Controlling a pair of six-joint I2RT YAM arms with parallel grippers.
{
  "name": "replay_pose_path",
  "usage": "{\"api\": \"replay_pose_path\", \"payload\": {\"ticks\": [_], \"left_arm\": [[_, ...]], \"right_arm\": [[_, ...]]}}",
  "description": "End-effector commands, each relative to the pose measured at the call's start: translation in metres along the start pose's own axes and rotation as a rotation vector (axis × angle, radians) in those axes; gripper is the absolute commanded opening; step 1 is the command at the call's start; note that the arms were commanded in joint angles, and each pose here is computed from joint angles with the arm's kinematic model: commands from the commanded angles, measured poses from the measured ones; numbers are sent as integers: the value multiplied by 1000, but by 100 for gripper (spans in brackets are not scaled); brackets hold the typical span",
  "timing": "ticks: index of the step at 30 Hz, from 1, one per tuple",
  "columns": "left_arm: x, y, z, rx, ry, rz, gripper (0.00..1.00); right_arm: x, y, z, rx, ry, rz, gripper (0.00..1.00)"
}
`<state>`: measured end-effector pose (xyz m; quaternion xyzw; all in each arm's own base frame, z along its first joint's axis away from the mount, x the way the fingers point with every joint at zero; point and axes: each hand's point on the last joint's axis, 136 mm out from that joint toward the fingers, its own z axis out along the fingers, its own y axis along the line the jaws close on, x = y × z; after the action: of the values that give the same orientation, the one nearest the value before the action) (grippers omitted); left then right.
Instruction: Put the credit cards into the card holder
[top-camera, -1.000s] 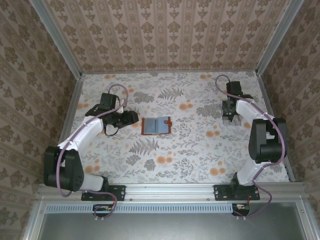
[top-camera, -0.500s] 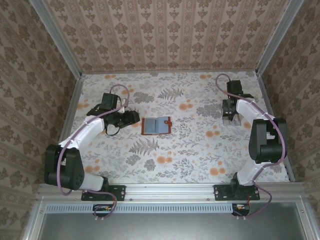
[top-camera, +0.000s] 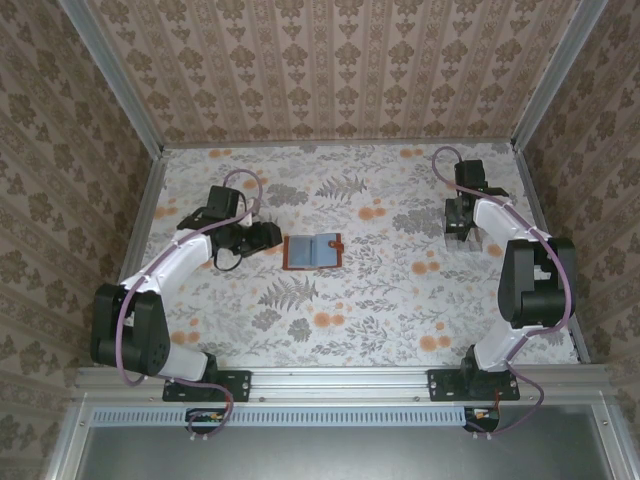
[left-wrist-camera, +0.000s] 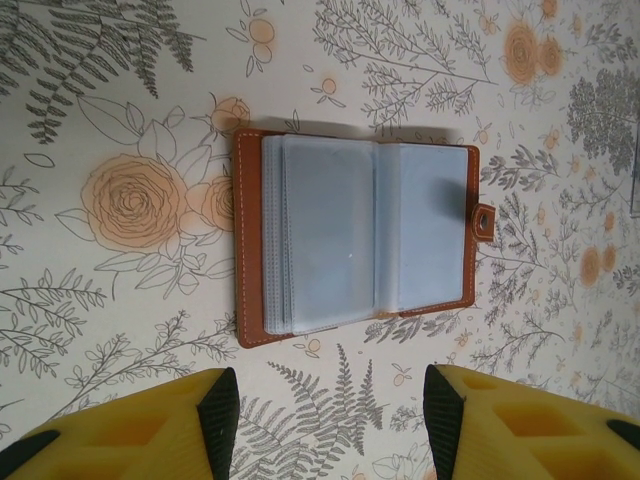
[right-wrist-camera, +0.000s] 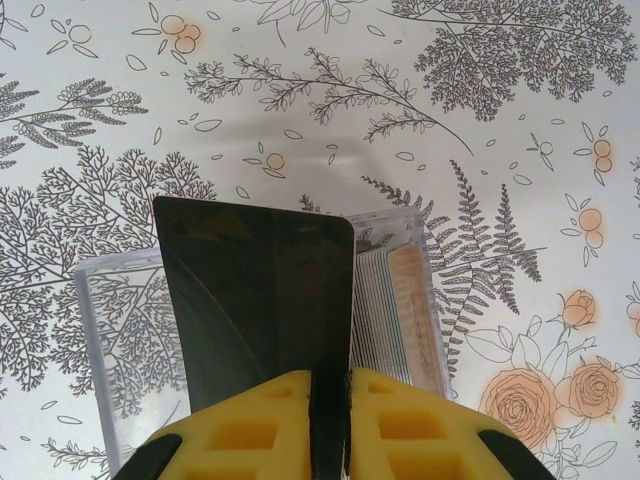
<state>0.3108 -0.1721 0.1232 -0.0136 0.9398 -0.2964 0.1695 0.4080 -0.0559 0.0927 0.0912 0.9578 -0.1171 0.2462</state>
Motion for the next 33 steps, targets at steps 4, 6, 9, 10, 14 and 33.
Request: {"api": "replay_pose_path", "payload": {"ticks": [4,6,9,10,14,33], "left_arm": [[-3,-9,-1,17,5,4,54],[-2,-8,0,12,-2,5,55],[-1,-6,2,5,1,10,55],[0,-6,2,2,6,9,54],[1,-4,4,-3,3,8,55],[5,-5,8,4,25,3,54]], "right_arm": [[0,12,-3,-75,9,-32,15],[-3,15,-3,-90,2,-36,17],[-7,19,-3,-114,-5,-40,24],[-7,21,-3,-122,-2,-43,26],[-9,27,2,-151,9,-49,26],[-13,30,-14,-196,-30,-37,10]]}}
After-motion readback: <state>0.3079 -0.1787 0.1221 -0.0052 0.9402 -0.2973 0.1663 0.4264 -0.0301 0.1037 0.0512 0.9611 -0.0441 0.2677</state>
